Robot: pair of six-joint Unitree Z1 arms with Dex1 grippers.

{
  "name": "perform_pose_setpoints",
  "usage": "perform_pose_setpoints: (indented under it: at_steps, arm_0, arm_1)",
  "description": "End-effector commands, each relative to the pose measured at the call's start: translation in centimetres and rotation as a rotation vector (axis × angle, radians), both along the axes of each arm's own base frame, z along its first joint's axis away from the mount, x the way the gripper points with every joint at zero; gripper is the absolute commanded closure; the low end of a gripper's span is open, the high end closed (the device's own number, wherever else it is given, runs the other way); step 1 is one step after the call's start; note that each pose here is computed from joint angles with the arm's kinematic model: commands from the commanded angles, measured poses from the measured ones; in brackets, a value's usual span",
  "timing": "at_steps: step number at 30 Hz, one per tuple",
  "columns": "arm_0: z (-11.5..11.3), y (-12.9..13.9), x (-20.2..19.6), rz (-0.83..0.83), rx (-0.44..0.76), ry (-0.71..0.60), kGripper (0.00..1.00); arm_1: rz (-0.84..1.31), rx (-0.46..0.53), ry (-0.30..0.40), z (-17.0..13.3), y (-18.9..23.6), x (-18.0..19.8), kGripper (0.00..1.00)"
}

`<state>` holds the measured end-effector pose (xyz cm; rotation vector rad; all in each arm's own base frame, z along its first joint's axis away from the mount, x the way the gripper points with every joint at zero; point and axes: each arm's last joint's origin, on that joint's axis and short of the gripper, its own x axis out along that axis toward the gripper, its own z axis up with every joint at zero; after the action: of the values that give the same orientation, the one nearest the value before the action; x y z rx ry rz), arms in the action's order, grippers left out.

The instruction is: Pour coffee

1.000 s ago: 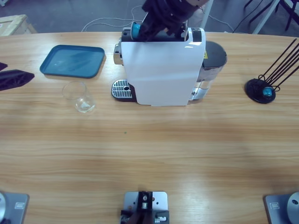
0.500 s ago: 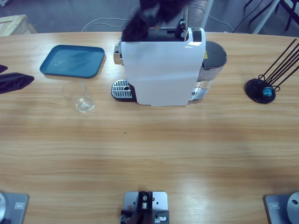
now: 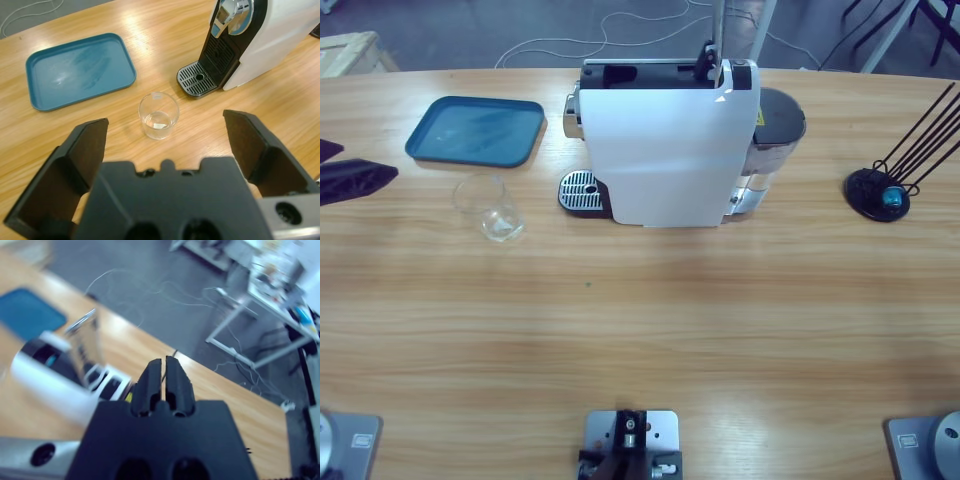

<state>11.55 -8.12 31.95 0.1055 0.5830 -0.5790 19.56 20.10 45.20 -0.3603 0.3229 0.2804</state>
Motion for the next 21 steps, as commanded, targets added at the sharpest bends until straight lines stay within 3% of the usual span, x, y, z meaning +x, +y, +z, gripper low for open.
perform_pose_setpoints:
  at_steps: [1, 9, 21]
  arm_0:
    - [-0.8, 0.5, -0.7, -0.005, 0.009, 0.005, 0.018]
    - [-0.9, 0.5, -0.6, -0.006, 0.011, 0.005, 0.018]
    - [-1.2, 0.1, -0.1, -0.008, 0.019, 0.017, 0.018]
  arm_1:
    - [-0.136, 0.084, 0.027, -8.7, 7.8, 3.9, 1.0]
    - [-0.119, -0.007, 0.043, -9.7, 8.5, 4.3, 1.0]
    - [-0.033, -0.004, 0.024, -7.8, 12.2, 3.7, 1.0]
